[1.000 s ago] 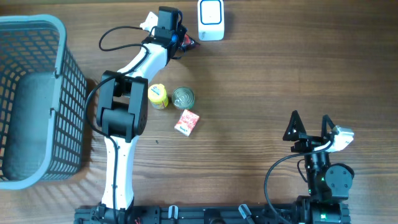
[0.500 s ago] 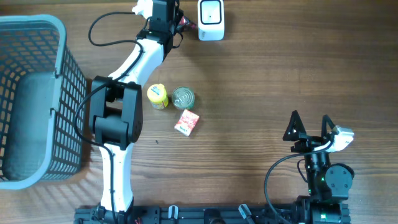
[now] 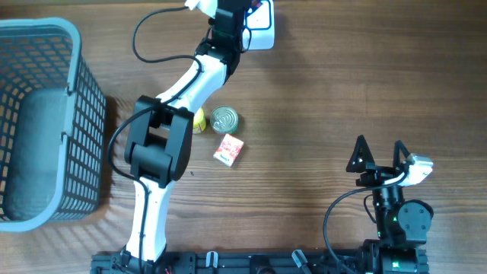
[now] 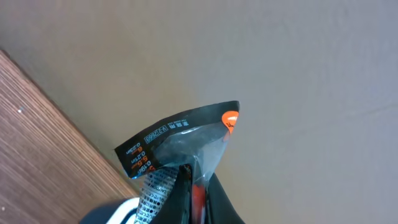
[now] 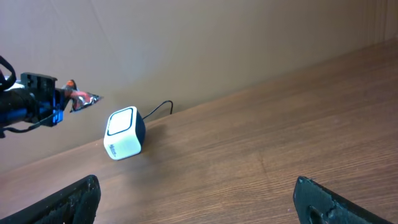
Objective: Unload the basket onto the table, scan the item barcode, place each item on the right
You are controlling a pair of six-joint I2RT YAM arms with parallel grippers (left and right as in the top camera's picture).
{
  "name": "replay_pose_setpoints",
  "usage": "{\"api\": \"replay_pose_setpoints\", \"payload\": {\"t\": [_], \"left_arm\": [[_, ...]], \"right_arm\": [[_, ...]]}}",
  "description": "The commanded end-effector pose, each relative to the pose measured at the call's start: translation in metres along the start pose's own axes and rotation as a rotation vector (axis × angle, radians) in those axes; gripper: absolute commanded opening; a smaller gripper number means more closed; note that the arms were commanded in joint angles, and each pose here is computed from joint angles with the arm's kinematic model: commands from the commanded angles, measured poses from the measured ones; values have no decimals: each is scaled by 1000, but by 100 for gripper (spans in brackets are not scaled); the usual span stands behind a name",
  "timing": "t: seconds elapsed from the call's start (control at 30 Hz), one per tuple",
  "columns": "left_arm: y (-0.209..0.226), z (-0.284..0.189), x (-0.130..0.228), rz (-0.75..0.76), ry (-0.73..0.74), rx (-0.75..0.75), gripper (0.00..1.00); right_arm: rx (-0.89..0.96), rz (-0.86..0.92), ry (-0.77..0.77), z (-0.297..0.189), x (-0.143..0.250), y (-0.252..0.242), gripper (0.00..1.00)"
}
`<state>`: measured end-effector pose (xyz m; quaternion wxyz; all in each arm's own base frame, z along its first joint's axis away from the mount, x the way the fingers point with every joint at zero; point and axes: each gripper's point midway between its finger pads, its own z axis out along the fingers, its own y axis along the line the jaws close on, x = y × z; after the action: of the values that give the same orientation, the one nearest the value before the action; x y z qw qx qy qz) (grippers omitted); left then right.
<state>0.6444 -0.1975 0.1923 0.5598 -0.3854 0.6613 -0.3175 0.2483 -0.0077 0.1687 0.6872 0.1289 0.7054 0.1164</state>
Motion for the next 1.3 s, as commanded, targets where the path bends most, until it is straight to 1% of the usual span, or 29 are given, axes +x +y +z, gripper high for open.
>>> {"api": "replay_pose_setpoints", "payload": {"t": [0.0, 0.2, 0.9, 1.03, 1.27], "left_arm": [[32, 11, 7, 41, -30, -57, 4], [52, 16, 18, 55, -23, -87, 4], [46, 16, 14, 42, -46, -67, 4], [47, 19, 16, 29, -58, -41, 4], [73, 27, 34, 37, -49, -54, 4]], "right_arm": [[1, -5, -6, 0, -1, 0, 100], [1, -4, -6, 0, -1, 0, 100], [1, -5, -7, 0, -1, 0, 100], [1, -5, -6, 0, -1, 0, 100], [1, -5, -6, 0, -1, 0, 100]]}}
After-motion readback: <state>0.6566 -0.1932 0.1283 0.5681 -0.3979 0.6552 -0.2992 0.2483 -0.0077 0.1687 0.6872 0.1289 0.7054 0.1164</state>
